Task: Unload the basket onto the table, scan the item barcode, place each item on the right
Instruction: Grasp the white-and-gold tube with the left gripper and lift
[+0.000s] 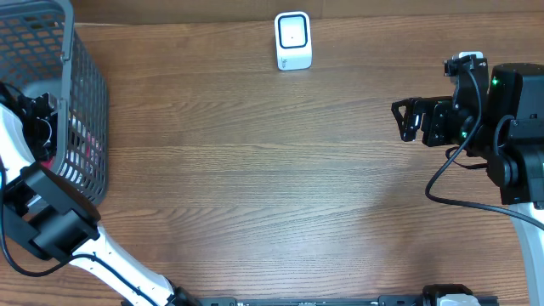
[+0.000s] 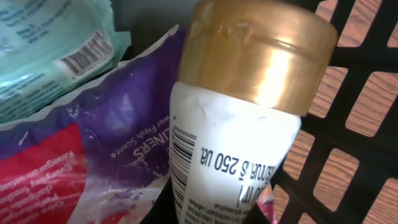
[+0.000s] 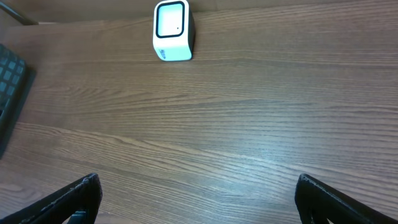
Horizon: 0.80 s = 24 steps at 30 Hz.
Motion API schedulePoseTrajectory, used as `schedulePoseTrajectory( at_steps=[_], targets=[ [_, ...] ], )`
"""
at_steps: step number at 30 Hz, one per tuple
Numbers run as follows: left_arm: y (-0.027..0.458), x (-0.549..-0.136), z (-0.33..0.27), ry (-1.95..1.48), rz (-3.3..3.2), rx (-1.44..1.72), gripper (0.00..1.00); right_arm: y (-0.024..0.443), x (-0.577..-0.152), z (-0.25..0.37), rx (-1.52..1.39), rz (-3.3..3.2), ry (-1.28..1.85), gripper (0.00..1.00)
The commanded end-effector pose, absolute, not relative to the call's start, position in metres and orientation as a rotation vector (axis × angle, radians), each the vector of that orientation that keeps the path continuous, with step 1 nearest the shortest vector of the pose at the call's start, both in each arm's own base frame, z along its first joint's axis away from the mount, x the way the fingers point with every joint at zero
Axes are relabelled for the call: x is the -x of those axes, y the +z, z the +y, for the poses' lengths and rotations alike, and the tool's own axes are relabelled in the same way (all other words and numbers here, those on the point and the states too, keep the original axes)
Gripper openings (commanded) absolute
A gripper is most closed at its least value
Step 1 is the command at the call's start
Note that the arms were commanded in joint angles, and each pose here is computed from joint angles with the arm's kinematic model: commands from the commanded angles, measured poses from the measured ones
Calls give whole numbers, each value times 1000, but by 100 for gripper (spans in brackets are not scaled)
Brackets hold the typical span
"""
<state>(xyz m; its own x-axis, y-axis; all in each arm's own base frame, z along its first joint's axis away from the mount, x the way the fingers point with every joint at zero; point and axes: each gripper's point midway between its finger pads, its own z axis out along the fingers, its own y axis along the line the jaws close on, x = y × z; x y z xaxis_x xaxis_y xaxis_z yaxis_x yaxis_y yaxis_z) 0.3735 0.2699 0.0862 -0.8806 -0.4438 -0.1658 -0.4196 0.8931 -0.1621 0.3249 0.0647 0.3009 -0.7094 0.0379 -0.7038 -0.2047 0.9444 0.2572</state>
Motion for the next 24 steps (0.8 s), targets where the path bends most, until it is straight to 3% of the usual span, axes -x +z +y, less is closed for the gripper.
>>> schedulePoseTrajectory(
  at_steps=[1,9,17,24],
  targets=[
    [108,-374,280,-85,2843,785,4,316,-326,65,121,2286,402,100],
    [237,-370,289,87,2628,886,4,316,-326,65,121,2286,402,100],
    [378,-344,227,170,2361,715,4,316,-326,65,121,2286,403,100],
    [409,-350,123,33,2367,424,4,316,-326,65,121,2286,402,100]
  ],
)
